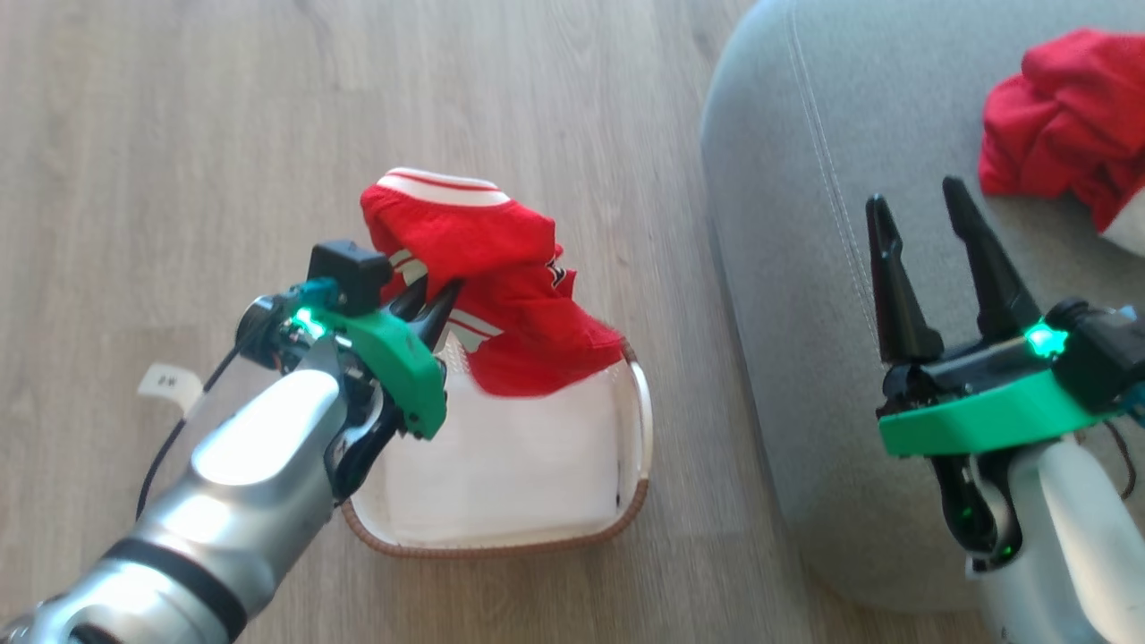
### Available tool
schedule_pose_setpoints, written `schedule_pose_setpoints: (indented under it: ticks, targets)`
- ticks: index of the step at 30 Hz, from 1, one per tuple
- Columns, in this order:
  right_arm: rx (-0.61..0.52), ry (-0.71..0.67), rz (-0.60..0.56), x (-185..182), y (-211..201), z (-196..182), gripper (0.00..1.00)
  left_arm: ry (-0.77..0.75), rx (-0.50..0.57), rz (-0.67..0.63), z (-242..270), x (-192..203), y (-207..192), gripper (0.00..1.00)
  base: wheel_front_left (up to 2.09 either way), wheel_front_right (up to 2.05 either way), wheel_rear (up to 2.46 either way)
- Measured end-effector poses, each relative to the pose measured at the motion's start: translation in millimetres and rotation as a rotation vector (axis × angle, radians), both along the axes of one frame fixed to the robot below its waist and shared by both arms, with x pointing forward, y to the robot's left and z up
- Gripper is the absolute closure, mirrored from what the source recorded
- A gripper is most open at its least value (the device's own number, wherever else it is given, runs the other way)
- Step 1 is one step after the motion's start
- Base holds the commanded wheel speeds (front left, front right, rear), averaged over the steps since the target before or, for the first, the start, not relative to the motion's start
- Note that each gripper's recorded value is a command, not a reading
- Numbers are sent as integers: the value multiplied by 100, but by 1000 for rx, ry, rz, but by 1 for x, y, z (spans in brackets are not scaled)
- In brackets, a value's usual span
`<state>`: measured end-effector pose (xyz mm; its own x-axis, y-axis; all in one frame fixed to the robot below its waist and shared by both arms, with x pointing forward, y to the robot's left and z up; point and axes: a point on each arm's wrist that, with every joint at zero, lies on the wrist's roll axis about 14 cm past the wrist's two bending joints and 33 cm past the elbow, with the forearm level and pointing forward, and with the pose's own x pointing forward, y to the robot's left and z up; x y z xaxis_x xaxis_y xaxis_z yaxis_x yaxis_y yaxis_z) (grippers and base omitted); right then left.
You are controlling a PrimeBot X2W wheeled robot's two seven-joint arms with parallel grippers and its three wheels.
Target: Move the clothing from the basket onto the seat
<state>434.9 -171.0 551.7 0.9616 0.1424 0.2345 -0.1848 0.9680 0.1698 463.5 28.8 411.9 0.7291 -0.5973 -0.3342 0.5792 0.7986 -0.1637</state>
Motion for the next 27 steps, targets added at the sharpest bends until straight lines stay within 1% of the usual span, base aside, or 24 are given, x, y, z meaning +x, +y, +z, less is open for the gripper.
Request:
schedule_pose_setpoints:
  ticks: [3,10,16,23,25,27]
  targets:
    - [9,-3,22,-10,7,4,0,-71,-5,16,22,-9,9,100,0,0,0]
    - [24,-24,57,-26,18,14,0,-201,-66,21,72,-17,10,100,0,0,0]
    - [36,3,93,-43,30,7,0,-268,-100,21,98,-28,12,100,0,0,0]
    - [47,19,107,-52,35,3,0,-360,-112,12,136,-33,9,100,0,0,0]
    - [47,15,115,-54,38,4,0,-384,-88,4,145,-35,10,100,0,0,0]
    - [47,11,120,-55,39,6,0,-398,-91,-2,154,-37,10,100,0,0,0]
